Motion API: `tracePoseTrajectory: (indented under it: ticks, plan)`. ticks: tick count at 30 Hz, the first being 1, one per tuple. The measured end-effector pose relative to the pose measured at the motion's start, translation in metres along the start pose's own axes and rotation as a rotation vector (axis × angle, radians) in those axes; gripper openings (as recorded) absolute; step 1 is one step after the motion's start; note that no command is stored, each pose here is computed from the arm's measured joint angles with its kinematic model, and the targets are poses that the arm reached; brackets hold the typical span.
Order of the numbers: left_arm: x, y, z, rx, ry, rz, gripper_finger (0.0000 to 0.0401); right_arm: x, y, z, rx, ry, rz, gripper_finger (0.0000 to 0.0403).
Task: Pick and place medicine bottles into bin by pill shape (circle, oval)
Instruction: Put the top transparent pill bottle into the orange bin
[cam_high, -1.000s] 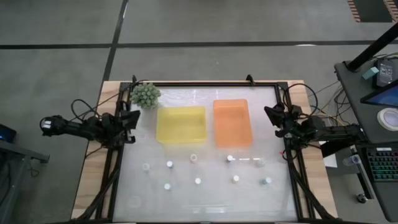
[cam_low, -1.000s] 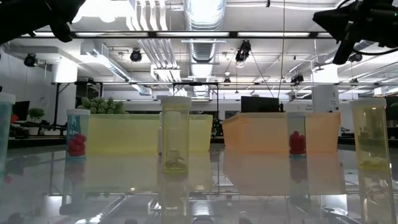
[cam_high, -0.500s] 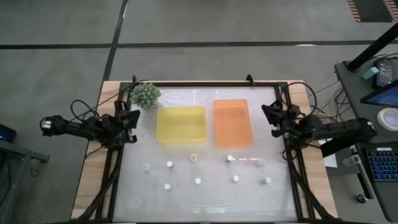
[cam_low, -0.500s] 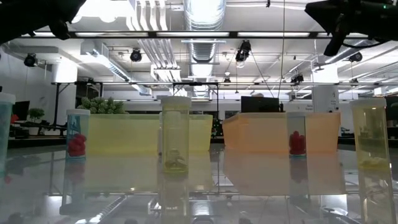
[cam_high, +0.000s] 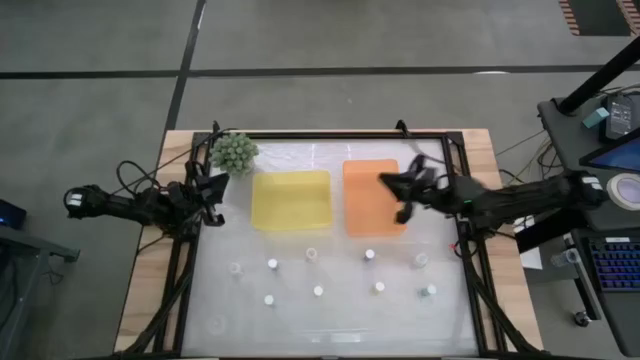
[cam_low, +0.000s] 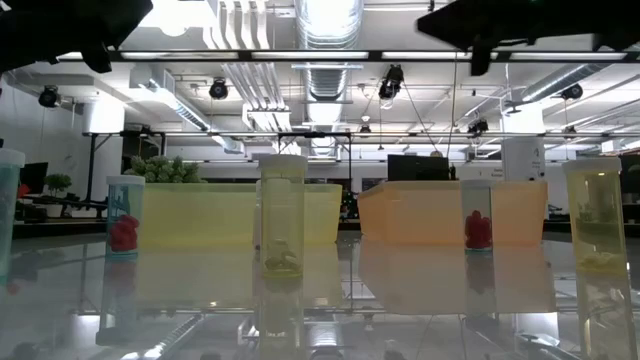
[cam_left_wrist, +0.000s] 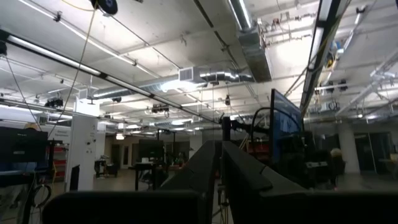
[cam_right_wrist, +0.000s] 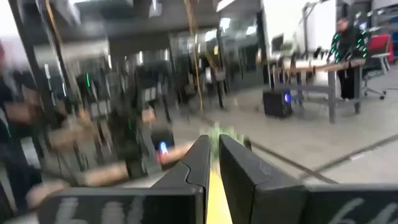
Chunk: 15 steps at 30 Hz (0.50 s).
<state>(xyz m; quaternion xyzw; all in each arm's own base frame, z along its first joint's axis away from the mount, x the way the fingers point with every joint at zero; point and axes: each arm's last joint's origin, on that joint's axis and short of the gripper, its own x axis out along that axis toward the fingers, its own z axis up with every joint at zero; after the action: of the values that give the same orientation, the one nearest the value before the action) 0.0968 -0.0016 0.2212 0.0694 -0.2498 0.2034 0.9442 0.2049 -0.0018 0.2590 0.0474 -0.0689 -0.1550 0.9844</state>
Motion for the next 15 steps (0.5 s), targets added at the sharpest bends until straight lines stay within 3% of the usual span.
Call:
tracePoseTrajectory:
  ticks: [15]
  plan:
    - [0.0, -0.001, -0.003, -0.065, 0.024, -0.009, 0.0015, 0.073, 0.063, 0.003, -0.193, 0.139, 0.112, 0.0027]
